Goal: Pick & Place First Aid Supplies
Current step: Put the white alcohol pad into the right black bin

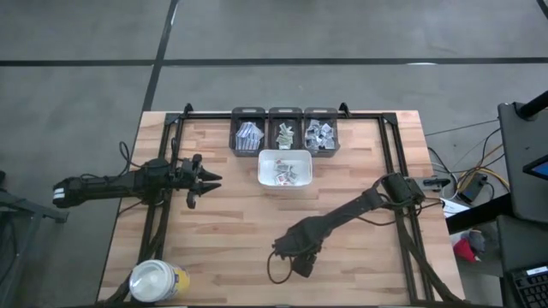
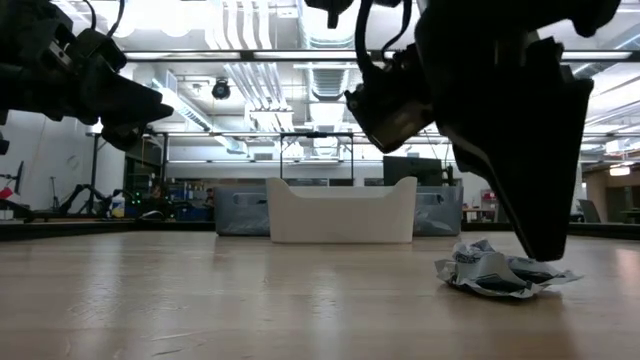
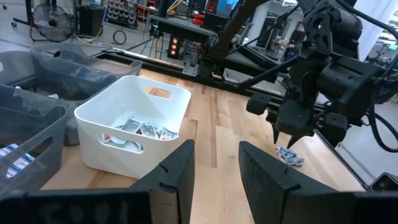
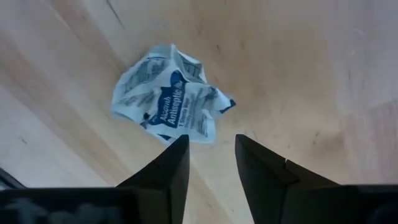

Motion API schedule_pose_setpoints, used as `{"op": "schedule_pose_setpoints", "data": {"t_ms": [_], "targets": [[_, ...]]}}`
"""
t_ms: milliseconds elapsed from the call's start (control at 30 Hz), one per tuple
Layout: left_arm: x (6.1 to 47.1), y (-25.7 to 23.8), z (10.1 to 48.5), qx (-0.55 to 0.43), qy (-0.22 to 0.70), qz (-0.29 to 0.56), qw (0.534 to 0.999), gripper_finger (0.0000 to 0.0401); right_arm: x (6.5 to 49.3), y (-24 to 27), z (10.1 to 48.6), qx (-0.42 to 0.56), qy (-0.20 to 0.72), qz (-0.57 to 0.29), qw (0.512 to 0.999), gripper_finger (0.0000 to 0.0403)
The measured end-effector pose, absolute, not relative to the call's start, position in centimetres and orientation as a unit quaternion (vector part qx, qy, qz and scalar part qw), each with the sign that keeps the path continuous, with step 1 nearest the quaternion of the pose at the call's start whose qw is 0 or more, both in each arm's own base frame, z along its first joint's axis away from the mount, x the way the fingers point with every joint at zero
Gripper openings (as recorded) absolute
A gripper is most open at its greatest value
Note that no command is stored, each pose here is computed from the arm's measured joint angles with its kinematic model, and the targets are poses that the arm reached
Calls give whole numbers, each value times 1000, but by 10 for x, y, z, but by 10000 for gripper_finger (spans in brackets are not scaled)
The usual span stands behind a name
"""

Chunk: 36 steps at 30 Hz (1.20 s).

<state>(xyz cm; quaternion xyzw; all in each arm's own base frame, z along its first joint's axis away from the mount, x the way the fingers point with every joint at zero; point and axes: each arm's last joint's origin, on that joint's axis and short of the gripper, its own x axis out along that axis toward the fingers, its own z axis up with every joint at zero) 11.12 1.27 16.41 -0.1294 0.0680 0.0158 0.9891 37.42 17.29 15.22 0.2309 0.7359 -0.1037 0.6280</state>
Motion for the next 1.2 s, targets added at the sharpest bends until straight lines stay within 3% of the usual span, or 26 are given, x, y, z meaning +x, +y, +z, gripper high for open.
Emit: {"op": "schedule_pose_setpoints", "data": {"t_ms": [467,1000,1200], "targets": [[111,13,164,-129,68,16,989,120,370,172,140,254,731,-129,620,116],[111,13,164,-129,68,16,989,119,371,172,139,268,726,-146,616,16],[111,13,164,-128,68,16,989,120,371,172,139,267,727,-142,616,9]]}}
